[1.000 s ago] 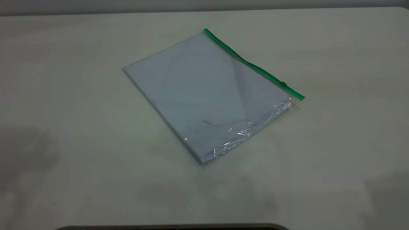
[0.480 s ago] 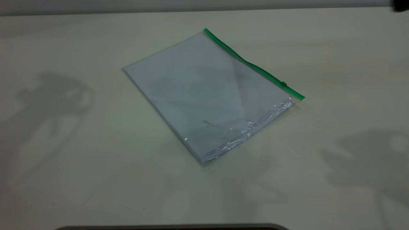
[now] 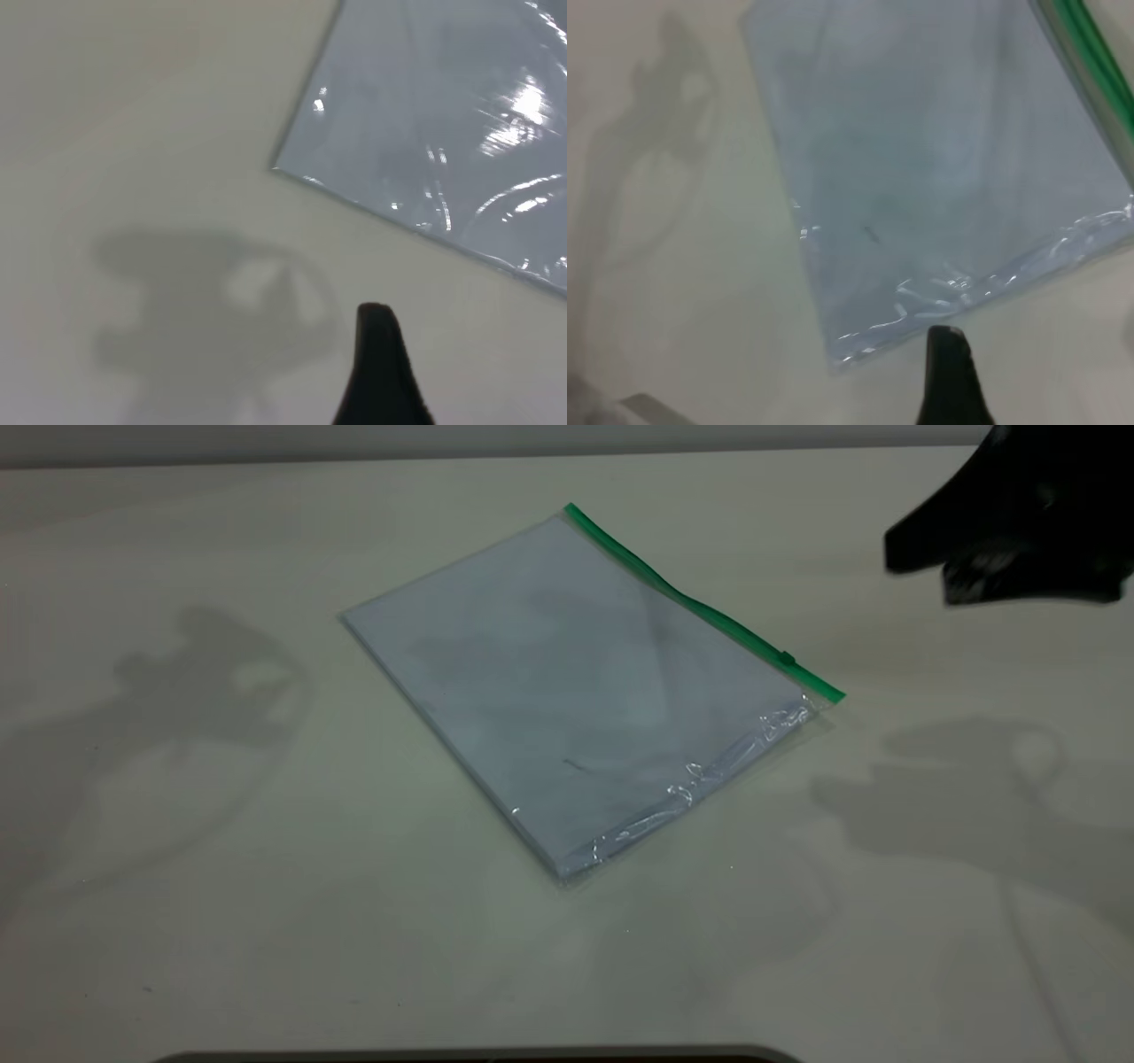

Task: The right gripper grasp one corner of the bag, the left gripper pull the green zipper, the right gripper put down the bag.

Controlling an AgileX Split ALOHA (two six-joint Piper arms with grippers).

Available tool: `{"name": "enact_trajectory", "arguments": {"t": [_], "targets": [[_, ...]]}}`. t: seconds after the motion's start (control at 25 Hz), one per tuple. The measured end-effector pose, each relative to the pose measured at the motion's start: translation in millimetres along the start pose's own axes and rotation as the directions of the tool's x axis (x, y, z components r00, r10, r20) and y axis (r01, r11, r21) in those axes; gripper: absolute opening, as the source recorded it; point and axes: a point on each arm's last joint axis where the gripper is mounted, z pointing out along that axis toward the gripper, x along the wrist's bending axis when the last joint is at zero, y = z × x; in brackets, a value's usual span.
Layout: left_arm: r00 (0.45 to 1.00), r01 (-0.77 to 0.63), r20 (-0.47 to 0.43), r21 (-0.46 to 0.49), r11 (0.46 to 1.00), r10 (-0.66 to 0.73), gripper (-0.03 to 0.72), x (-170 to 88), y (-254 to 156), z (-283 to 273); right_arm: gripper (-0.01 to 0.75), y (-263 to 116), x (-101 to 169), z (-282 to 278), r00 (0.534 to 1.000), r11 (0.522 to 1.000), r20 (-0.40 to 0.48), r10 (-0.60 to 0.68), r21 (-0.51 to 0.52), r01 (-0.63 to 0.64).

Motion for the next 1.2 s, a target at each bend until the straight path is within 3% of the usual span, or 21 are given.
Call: {"name": "enact_trajectory", "arguments": {"t": [0.28, 1.2], "targets": [[0.999, -0.045, 0.026, 0.004, 0.999, 0.045, 0.588, -14.9, 5.1, 5.7, 0.549, -4.3, -31.4, 48.6, 0.999, 0.996, -0.032, 0.028, 0.085, -0.025], [0.998, -0.048, 0.030, 0.001, 0.999, 0.048, 0.588, -16.5, 6.4, 5.6, 0.549, -3.2, -83.5, 122.9, 0.998, 0.994, -0.035, 0.052, 0.098, -0.048]]}}
